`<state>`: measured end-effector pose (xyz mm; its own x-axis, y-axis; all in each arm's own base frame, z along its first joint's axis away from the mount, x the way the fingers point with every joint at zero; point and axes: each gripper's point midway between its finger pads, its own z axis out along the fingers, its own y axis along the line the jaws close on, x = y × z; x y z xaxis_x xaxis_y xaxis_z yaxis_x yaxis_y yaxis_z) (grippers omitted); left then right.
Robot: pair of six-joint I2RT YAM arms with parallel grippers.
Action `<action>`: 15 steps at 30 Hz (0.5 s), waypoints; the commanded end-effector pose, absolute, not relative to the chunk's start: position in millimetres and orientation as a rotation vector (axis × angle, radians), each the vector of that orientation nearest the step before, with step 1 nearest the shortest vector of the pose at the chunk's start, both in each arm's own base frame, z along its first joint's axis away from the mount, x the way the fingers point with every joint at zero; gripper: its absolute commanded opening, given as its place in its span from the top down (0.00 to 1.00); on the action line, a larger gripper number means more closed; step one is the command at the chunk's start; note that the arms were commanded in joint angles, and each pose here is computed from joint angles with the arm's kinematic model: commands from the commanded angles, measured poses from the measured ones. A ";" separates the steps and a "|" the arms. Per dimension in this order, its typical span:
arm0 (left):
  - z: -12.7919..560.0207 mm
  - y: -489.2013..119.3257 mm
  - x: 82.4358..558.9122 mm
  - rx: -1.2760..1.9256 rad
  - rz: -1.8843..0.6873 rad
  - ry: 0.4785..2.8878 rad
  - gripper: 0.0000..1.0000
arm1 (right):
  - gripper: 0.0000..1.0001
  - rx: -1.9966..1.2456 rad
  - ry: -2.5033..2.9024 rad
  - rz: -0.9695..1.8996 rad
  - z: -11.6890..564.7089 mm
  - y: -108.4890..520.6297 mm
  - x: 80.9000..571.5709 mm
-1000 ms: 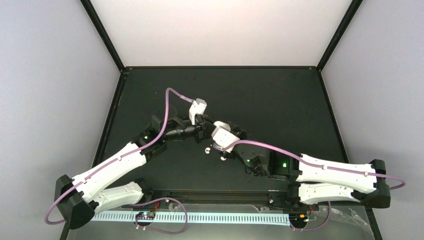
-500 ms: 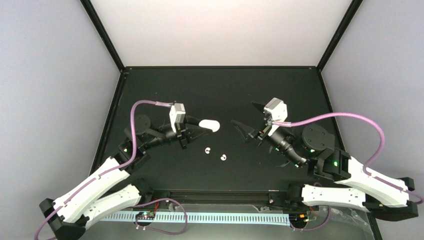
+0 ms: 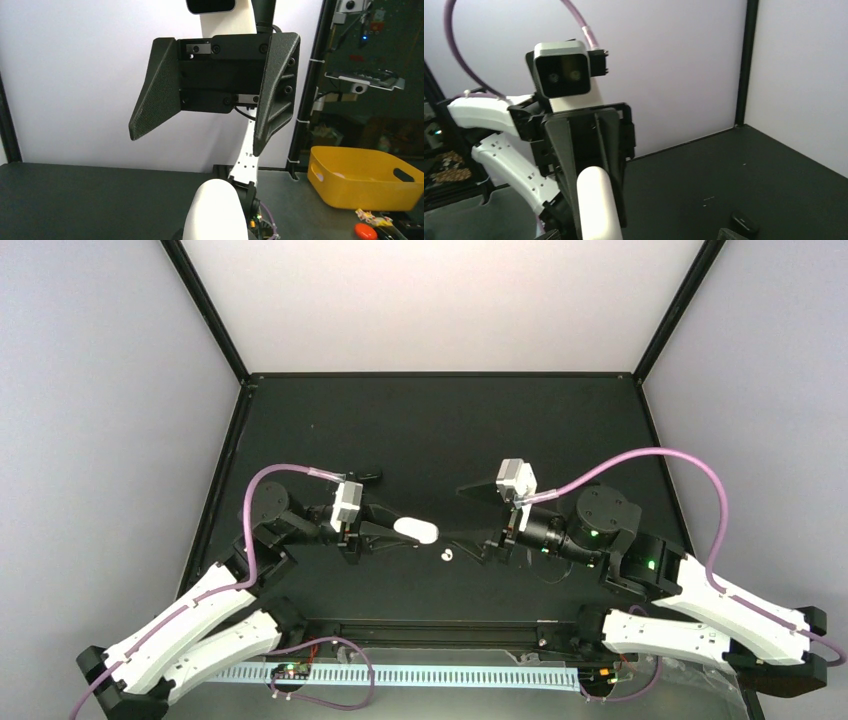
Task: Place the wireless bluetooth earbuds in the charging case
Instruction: Open the charging case.
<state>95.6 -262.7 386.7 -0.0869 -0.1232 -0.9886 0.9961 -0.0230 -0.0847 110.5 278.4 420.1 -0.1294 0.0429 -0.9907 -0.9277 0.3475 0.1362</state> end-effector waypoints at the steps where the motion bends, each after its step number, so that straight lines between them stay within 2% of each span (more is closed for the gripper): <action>1: 395.1 -263.4 83.7 1.151 -1.370 1.081 0.98 | 0.19 -0.948 1.448 1.117 412.6 287.3 96.0; 7: 395.1 -263.0 82.7 1.150 -1.375 1.081 0.99 | 0.19 -0.939 1.473 1.113 406.5 294.0 100.9; 15: 393.2 -262.8 81.9 1.155 -1.373 1.084 0.98 | 0.25 -0.911 1.504 1.107 401.1 301.0 108.4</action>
